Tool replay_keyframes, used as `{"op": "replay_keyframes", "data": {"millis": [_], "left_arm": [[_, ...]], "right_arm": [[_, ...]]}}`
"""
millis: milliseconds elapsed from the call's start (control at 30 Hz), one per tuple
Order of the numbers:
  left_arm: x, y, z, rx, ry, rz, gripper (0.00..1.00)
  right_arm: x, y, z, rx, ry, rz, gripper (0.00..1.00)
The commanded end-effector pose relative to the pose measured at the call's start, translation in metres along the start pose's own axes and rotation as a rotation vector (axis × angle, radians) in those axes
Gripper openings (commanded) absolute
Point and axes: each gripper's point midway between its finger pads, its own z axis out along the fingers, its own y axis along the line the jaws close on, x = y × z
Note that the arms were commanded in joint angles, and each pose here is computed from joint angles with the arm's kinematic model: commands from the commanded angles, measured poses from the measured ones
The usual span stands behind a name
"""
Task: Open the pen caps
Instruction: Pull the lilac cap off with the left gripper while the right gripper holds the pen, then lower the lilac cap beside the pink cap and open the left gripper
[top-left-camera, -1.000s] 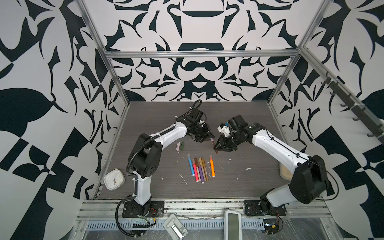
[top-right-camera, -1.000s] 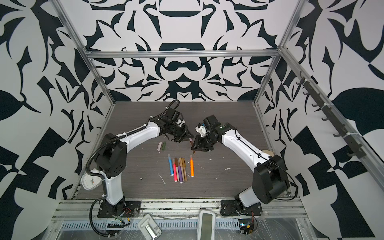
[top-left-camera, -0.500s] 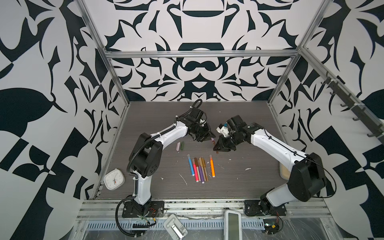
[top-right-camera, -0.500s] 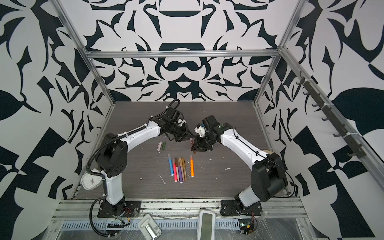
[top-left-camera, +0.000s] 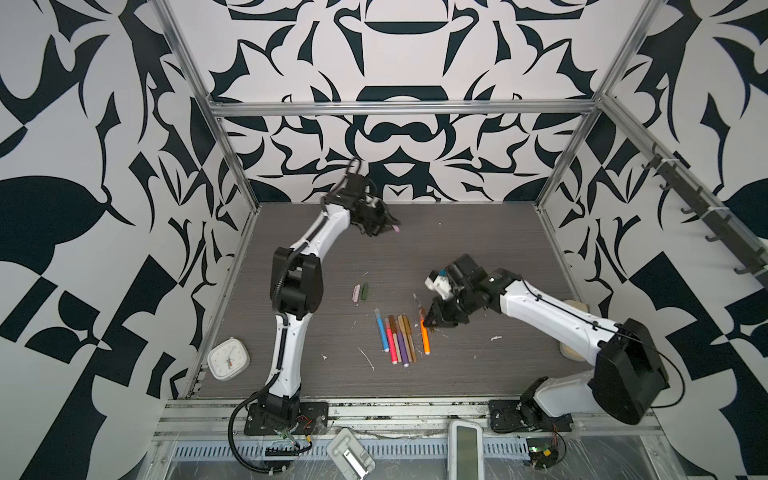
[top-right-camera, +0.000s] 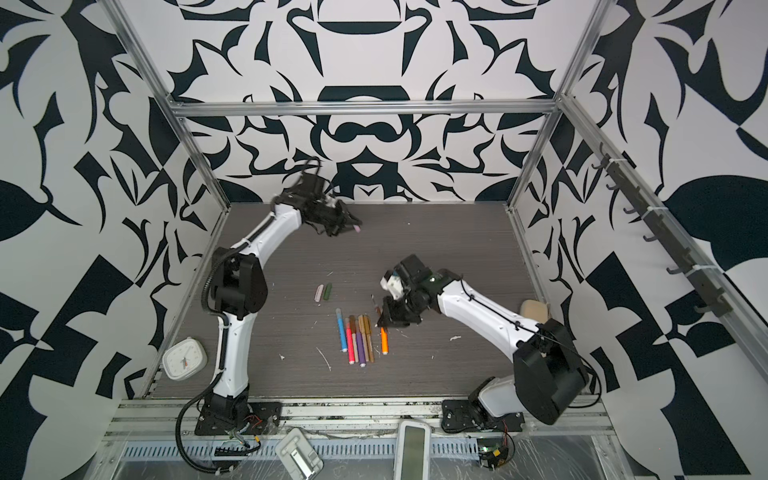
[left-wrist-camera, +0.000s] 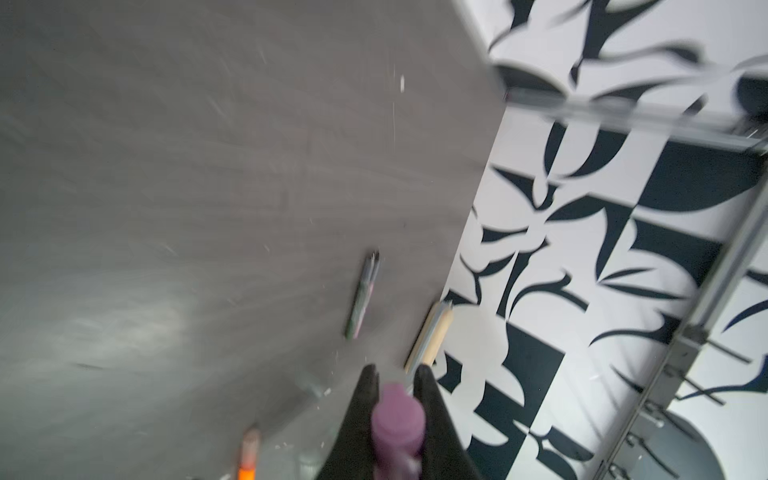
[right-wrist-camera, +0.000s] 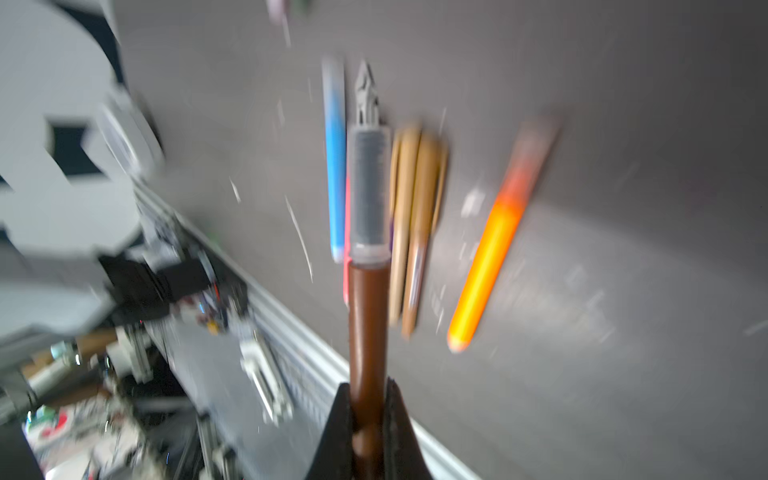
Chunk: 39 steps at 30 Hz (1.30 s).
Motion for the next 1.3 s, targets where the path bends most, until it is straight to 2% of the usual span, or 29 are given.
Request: {"op": "replay_keyframes", "data": {"millis": [0,100,267,367,467,567,767,1033,1267], "left_arm": [[0.008,0.029,-0.024,-0.127,0.029,-0.02,0.0],[0.021,0.062,-0.032,-0.235,0.044,0.017,0.0],[0.045,0.147,-0.071,-0.629,0.099,0.107,0.0],[0.061,0.183,-0.086,-0.799,0.17,0.158,0.0],[0.077,0.207,-0.095,-0.888,0.221,0.187,0.0],[0.093,0.222,-0.098,-0.939,0.261,0.205,0.0],[0.117,0.236,-0.088,-0.933,0.314,0.204,0.0],[0.121,0.235,-0.069,-0.911,0.34,0.191,0.0],[0.134,0.235,-0.052,-0.906,0.369,0.197,0.07]], "right_arm": [[0.004,0.005,-0.017,-0.031,-0.08,0.051,0.0],[0.001,0.005,-0.025,-0.03,-0.133,0.059,0.0],[0.003,0.0,-0.036,0.017,-0.16,0.042,0.0],[0.003,-0.004,-0.037,0.031,-0.162,0.041,0.0],[0.002,-0.006,-0.034,0.031,-0.149,0.047,0.0],[-0.002,-0.004,-0.031,0.023,-0.143,0.047,0.0],[-0.011,-0.001,-0.025,0.015,-0.126,0.047,0.0],[-0.015,0.001,-0.021,0.008,-0.117,0.049,0.0],[-0.014,-0.001,-0.02,0.01,-0.118,0.054,0.0]]}}
